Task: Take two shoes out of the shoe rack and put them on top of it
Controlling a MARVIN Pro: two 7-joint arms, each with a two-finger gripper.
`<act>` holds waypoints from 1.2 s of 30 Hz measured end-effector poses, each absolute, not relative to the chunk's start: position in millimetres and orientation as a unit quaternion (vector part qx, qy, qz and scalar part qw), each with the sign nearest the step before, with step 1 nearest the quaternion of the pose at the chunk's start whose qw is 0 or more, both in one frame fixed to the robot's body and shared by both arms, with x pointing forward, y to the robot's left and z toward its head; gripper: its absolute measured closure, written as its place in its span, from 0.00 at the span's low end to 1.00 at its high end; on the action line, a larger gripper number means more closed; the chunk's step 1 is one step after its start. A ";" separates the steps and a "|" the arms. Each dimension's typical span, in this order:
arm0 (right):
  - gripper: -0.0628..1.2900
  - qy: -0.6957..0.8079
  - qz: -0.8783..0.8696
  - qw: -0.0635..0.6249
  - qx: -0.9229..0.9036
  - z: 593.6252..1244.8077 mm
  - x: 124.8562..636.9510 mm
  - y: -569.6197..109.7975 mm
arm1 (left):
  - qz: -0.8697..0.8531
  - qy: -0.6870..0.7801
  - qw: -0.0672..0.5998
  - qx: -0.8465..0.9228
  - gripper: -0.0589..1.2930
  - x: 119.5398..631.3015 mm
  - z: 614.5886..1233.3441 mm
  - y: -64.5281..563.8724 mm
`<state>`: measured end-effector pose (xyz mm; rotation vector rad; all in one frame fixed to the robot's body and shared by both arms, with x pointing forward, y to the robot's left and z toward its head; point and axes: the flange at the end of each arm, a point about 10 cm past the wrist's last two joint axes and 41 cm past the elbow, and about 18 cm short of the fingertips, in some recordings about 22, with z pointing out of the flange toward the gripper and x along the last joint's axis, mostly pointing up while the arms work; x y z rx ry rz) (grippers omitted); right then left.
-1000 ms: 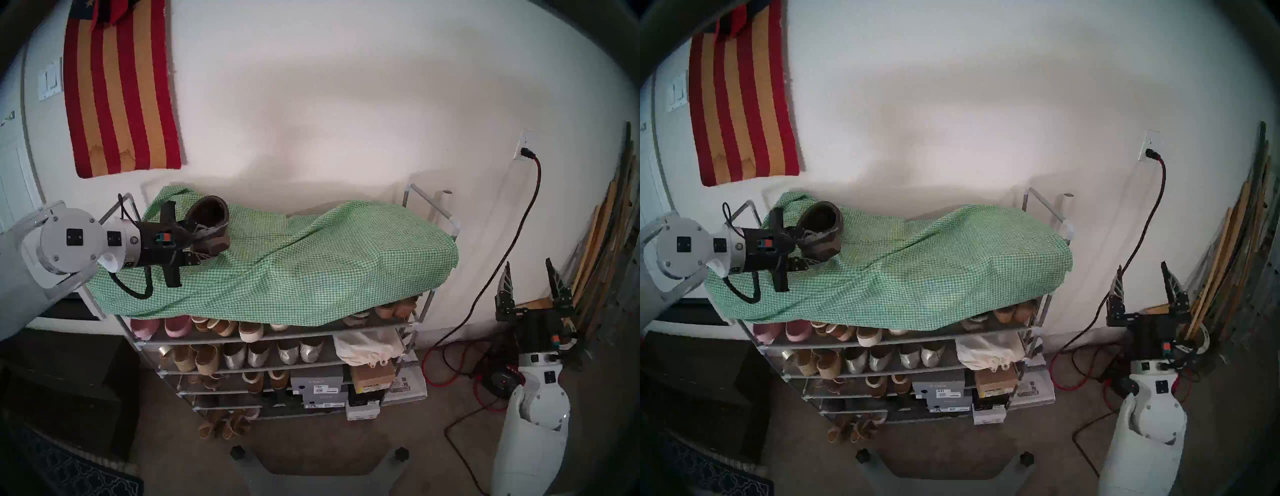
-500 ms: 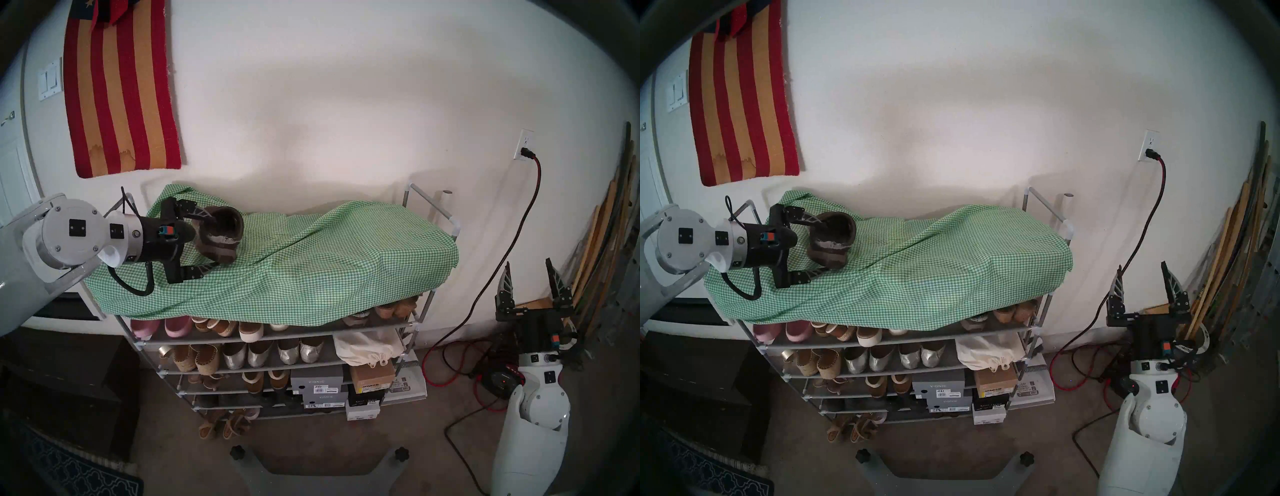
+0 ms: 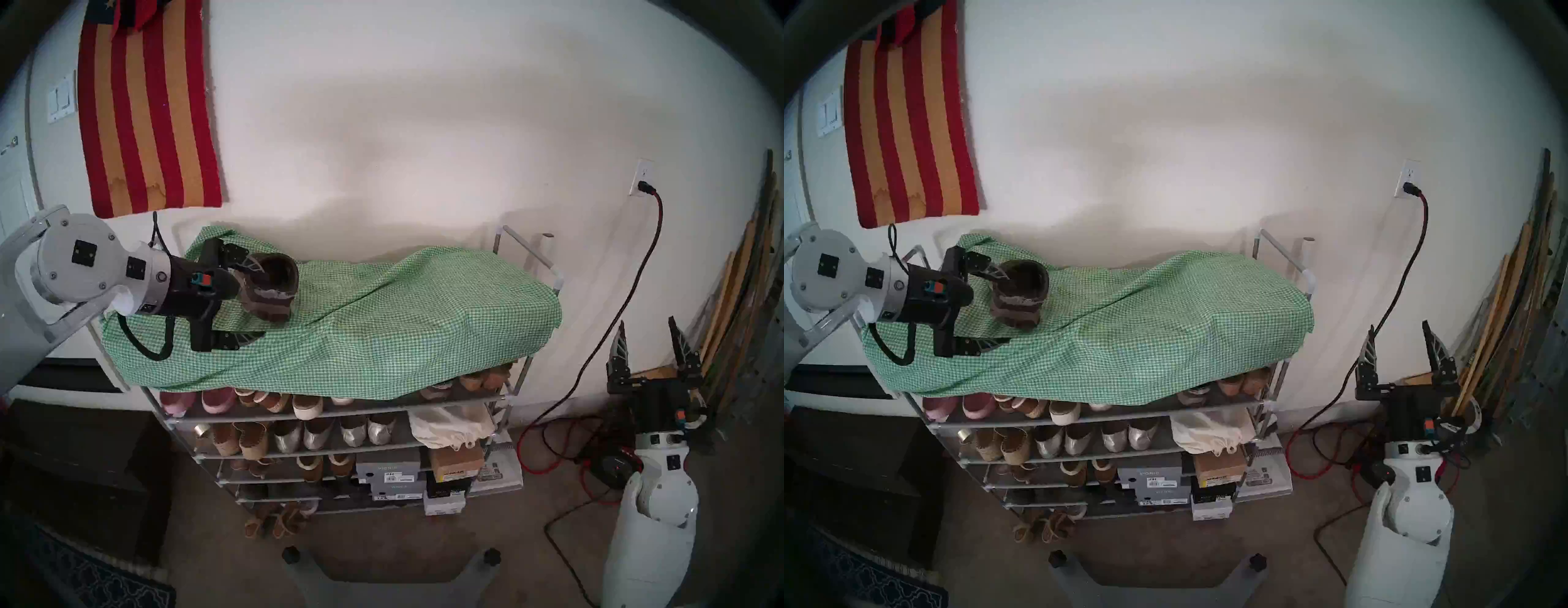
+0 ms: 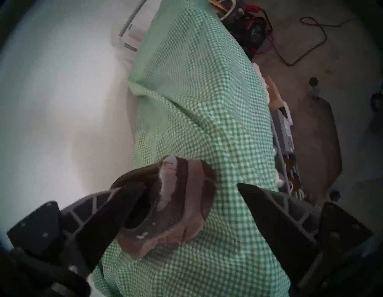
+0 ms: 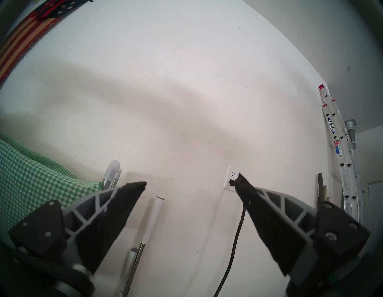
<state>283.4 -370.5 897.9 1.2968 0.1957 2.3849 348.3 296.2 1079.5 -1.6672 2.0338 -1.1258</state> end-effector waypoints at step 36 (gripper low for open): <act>0.04 0.070 0.857 0.208 0.466 897.9 283.4 -370.5 | -0.417 0.700 0.105 -0.570 0.02 283.0 1146.5 322.1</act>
